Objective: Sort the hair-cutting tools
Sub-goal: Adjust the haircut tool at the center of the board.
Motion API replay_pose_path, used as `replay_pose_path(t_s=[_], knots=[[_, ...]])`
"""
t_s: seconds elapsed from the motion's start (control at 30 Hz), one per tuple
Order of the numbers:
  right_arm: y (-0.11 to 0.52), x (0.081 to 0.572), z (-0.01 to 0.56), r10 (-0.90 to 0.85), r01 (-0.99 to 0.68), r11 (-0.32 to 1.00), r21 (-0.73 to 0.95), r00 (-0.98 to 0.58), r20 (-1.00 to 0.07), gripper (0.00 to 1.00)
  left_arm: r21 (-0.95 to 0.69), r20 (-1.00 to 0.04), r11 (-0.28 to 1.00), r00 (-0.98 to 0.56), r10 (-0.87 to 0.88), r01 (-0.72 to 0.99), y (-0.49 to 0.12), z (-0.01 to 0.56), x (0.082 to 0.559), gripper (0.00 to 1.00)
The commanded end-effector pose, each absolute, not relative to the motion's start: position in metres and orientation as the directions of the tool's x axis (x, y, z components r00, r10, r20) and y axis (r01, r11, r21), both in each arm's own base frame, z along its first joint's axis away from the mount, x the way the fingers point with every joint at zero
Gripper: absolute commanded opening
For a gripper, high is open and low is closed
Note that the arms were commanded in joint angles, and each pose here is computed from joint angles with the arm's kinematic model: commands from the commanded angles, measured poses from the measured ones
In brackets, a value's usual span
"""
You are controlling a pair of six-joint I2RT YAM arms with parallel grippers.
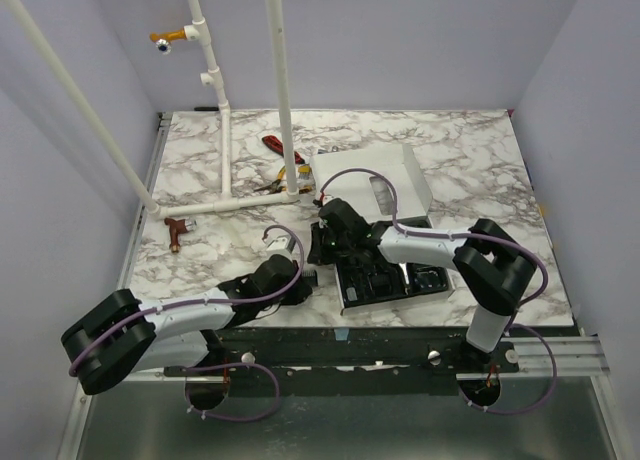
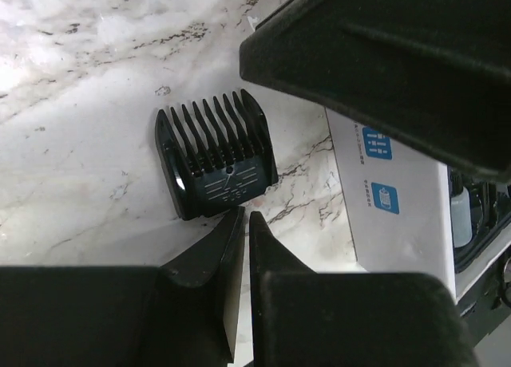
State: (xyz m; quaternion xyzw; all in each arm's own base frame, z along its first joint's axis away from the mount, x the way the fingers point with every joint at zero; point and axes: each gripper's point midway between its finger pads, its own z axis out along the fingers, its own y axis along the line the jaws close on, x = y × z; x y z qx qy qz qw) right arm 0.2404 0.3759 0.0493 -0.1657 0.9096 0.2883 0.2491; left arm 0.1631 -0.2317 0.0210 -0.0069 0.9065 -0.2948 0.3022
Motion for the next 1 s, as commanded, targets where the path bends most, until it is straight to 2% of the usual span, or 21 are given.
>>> replay_pose_path(t_s=[0.0, 0.23, 0.53, 0.73, 0.8, 0.97], knots=[[0.356, 0.23, 0.021, -0.223, -0.43, 0.835, 0.344, -0.834, -0.504, 0.19, -0.47, -0.533, 0.873, -0.829, -0.166, 0.127, -0.221, 0.006, 0.163, 0.09], [0.348, 0.217, 0.001, -0.261, -0.417, 0.859, 0.296, -0.856, -0.447, 0.19, -0.402, -0.568, 0.913, -0.8, -0.192, 0.066, -0.204, 0.006, 0.174, 0.09], [0.31, 0.227, 0.0, -0.212, -0.333, 0.927, 0.172, -0.845, -0.492, 0.21, -0.362, -0.586, 0.932, -0.784, -0.204, 0.028, -0.189, 0.004, 0.176, 0.1], [0.316, 0.229, 0.009, -0.174, -0.328, 0.916, 0.231, -0.844, -0.507, 0.24, -0.371, -0.597, 0.929, -0.769, -0.228, 0.013, -0.184, 0.008, 0.177, 0.13], [0.325, 0.23, 0.019, -0.143, -0.33, 0.901, 0.281, -0.839, -0.525, 0.29, -0.425, -0.597, 0.905, -0.758, -0.263, 0.021, -0.188, 0.014, 0.176, 0.19], [0.341, 0.225, 0.021, -0.134, -0.342, 0.87, 0.355, -0.857, -0.497, 0.33, -0.61, -0.564, 0.789, -0.743, -0.361, 0.079, -0.21, 0.036, 0.171, 0.47]])
